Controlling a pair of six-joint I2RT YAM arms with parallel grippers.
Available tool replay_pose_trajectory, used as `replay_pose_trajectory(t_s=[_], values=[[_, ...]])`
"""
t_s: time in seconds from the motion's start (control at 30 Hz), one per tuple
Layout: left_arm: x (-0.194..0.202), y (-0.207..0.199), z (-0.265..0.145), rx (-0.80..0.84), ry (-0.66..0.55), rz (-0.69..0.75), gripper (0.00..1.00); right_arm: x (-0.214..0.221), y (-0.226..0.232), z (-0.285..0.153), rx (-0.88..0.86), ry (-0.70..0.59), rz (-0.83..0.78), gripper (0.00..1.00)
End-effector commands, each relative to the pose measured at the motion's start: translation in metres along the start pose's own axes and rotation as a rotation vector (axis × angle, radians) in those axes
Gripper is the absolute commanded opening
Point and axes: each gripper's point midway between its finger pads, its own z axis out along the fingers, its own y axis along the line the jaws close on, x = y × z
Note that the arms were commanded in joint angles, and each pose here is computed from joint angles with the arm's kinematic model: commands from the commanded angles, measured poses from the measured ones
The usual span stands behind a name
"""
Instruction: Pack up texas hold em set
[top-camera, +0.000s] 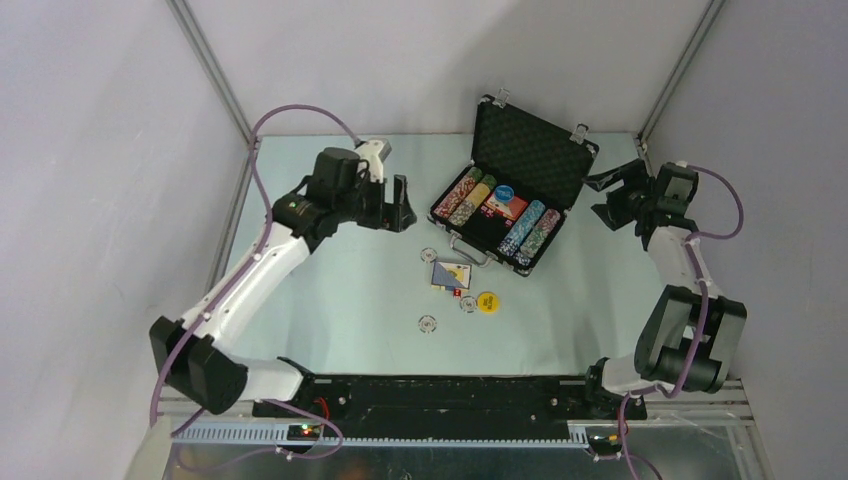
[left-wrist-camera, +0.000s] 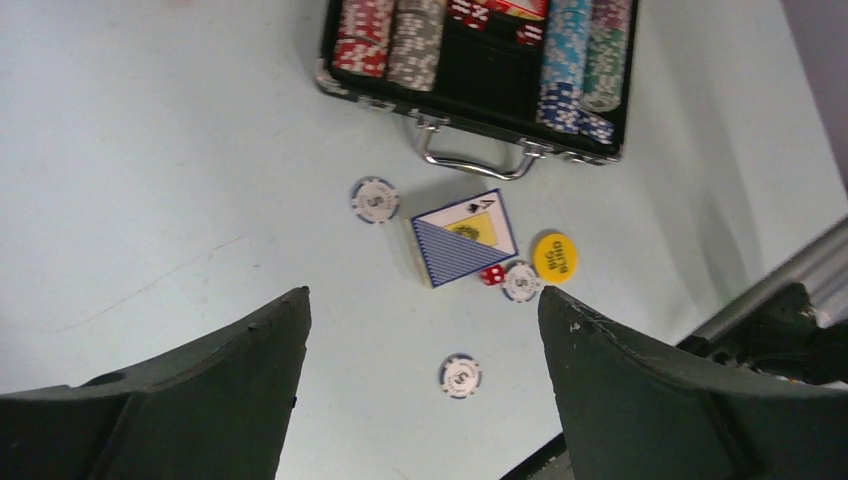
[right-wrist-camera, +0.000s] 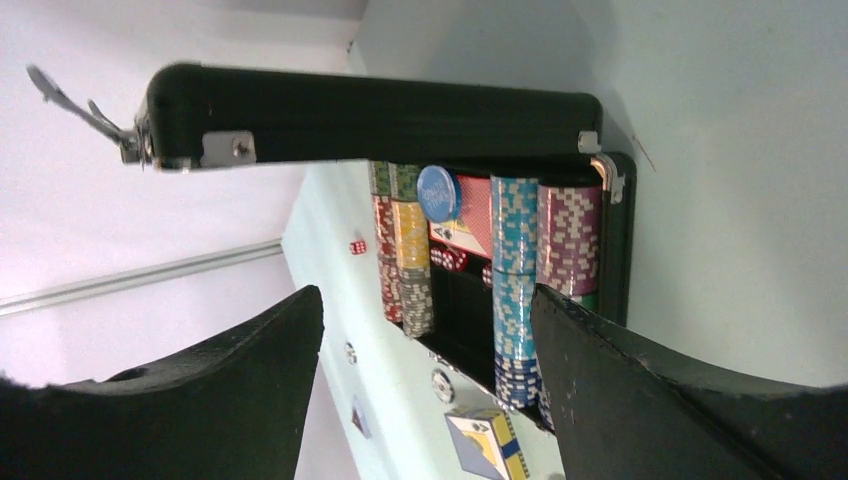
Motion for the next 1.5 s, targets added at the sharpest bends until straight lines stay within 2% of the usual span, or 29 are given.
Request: replay_pose_trajectory(t_s=[0.0, 0.2, 0.37, 0.63, 0.73, 1.03, 1.23, 1.47], values=[[-0.009, 0.020, -0.021, -0.100, -0.084, 0.019, 0.90, 0.004, 0.030, -0.030, -0.015, -0.056, -0.139, 0.80], [0.005, 0.029, -0.034, -0.141, -0.117, -0.003, 0.90, 0.039, 0.041, -0.051, -0.010, -0.032, -0.245, 0.81], [0.011, 0.024, -0.064, -0.122, -0.185, 0.034, 0.93, 0.074, 0.051, -0.057, -0.004, -0.003, -0.363, 0.81], [0.037, 0.039, -0.082, -0.176, -0.218, 0.097, 0.96, 0.157, 0.062, -0.040, 0.008, 0.118, -0.476, 0.80], [0.045, 0.043, -0.081, -0.185, -0.208, 0.109, 0.96, 0.177, 0.059, -0.029, 0.048, 0.112, -0.496, 0.80], [0.052, 0.054, -0.089, -0.239, -0.234, 0.102, 0.97, 0.251, 0.015, -0.014, 0.252, 0.144, -0.561, 0.78], [0.051, 0.053, -0.094, -0.235, -0.254, 0.096, 0.97, 0.257, -0.024, -0.012, 0.423, 0.084, -0.573, 0.78], [0.053, 0.050, -0.092, -0.211, -0.246, 0.093, 0.97, 0.265, -0.049, -0.006, 0.514, 0.072, -0.585, 0.78]])
